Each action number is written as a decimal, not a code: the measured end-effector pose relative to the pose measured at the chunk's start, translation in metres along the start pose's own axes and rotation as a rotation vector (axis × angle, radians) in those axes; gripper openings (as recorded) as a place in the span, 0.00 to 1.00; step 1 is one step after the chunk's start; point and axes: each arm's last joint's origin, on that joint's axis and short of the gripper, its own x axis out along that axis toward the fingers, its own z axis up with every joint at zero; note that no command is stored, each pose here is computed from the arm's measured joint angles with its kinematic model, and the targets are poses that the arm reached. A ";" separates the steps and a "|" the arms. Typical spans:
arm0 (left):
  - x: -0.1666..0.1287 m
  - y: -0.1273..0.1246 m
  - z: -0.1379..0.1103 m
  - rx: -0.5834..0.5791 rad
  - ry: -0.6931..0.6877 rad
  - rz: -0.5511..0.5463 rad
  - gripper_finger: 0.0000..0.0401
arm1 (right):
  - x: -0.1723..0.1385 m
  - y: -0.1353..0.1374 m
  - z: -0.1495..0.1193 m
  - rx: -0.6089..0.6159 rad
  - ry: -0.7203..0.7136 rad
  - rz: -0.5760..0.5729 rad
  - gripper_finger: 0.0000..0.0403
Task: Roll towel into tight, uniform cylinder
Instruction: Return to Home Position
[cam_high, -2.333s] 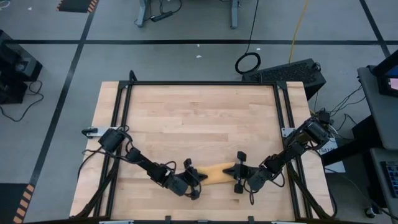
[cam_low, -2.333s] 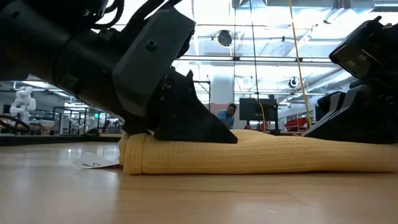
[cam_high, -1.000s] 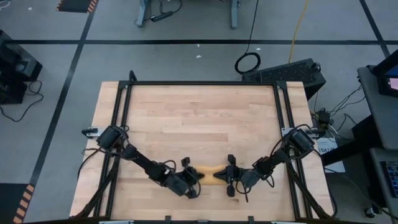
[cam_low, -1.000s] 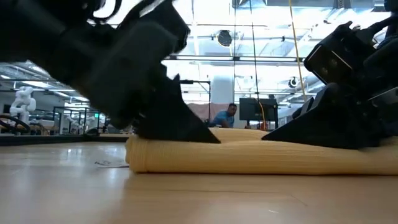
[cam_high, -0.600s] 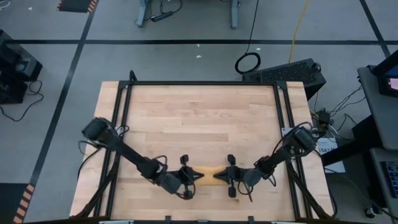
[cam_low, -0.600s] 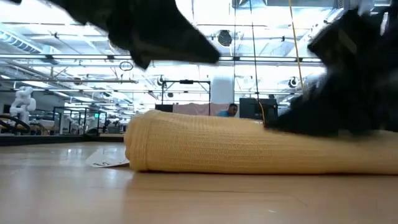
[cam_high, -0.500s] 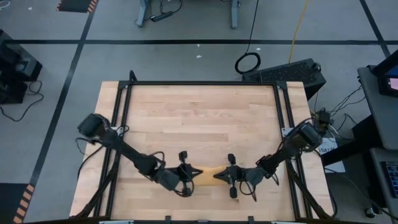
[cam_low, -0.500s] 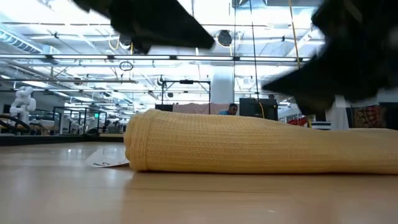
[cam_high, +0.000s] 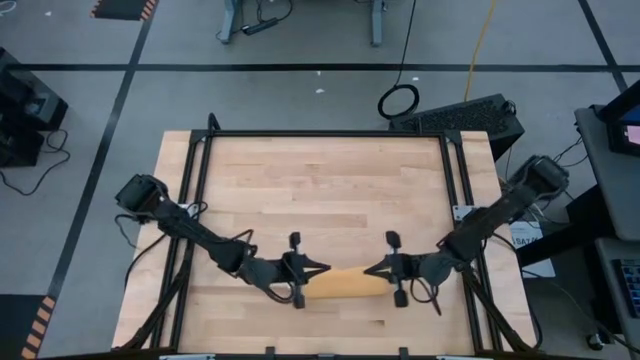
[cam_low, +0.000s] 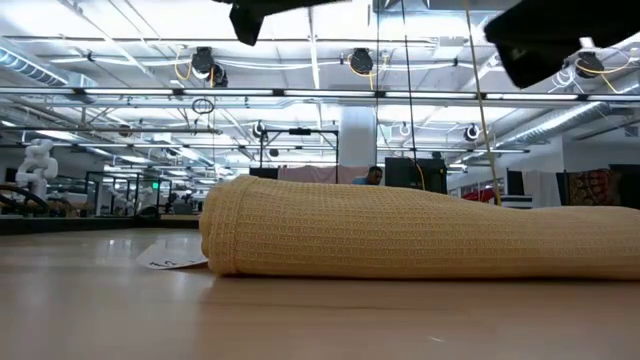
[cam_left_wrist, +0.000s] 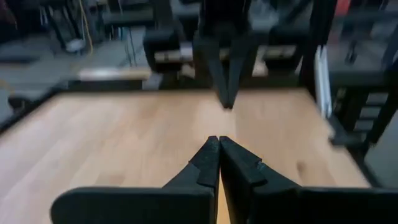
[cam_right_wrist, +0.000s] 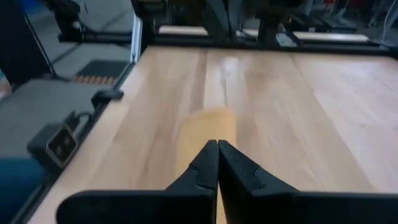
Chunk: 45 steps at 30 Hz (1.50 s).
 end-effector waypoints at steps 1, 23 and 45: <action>-0.001 0.001 -0.001 -0.008 -0.042 -0.007 0.04 | -0.006 -0.002 0.002 -0.010 0.018 0.000 0.00; -0.034 0.066 -0.063 -0.025 -0.219 -0.039 0.04 | -0.080 -0.051 -0.022 -0.109 0.006 0.041 0.00; -0.071 0.116 -0.089 -0.040 -0.186 -0.043 0.04 | -0.085 -0.082 -0.067 -0.173 -0.266 0.137 0.00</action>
